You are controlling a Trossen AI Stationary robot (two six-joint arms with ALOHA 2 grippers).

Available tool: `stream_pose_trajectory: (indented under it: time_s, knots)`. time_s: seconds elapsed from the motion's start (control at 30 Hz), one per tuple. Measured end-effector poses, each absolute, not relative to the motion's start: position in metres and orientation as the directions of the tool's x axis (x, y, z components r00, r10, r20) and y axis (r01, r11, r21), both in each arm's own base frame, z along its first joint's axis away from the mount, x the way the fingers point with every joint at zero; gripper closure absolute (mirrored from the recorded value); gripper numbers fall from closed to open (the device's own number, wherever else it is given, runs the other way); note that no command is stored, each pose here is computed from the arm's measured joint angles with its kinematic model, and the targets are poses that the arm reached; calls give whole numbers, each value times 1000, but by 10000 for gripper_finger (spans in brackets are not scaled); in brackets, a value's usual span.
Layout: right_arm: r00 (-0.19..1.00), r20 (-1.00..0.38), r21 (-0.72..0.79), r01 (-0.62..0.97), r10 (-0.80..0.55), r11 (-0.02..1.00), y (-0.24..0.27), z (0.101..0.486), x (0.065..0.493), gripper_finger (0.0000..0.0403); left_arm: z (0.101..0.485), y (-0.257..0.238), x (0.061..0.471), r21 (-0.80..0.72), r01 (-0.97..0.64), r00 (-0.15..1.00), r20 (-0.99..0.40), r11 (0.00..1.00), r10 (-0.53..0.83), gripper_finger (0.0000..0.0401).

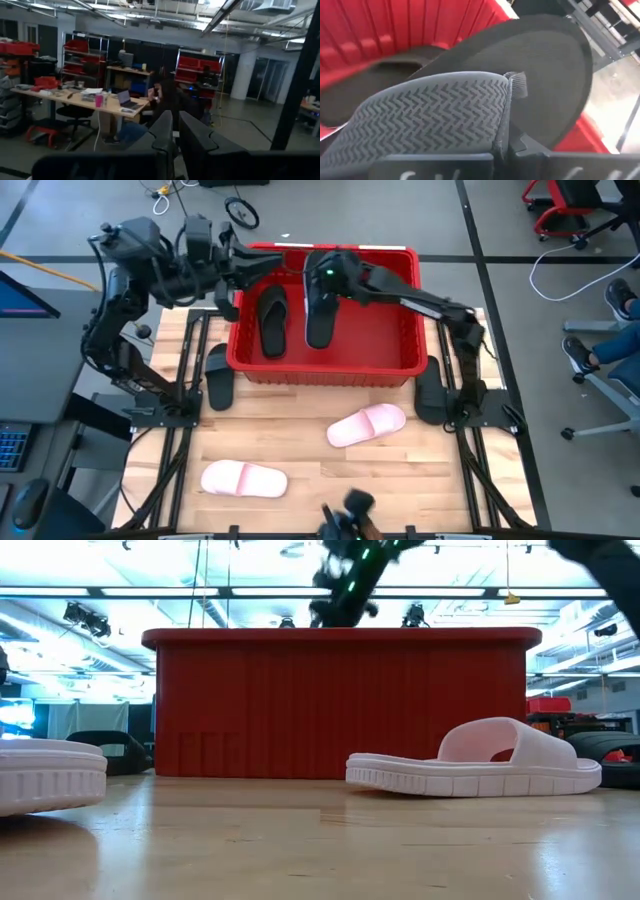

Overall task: Pick and place slides into bin
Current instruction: Put the black slipper into the red bin

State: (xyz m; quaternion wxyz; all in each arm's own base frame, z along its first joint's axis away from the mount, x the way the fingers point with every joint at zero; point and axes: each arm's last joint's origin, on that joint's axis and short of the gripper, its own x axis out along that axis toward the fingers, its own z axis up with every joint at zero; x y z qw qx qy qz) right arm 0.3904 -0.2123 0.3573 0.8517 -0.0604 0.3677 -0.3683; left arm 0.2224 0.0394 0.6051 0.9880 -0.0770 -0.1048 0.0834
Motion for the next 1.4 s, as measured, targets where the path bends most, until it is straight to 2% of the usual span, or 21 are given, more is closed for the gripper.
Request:
stream_pose_trajectory:
  time_s: [0.2,0.43,0.67,0.87,0.97,1.4]
  knots:
    - [466,-580,-407,545,-668,733,-255,308,413,403,600,42,229,-171,-167,969,156,971,194,366]
    - [429,-688,-358,500,-585,788,-284,251,418,402,592,45,243,-171,-173,974,115,970,194,376]
    - [427,-716,-325,497,-553,805,-303,217,421,397,584,48,258,-201,-177,978,75,963,195,368]
    - [524,-727,-220,434,-443,874,-305,200,429,362,578,50,272,-225,-183,979,50,957,199,363]
    - [548,-713,-212,426,-437,879,-306,197,432,337,573,50,279,-255,-186,980,28,949,199,366]
    - [516,-712,-181,521,-477,834,-317,186,429,243,567,43,290,-306,-161,985,7,938,171,366]
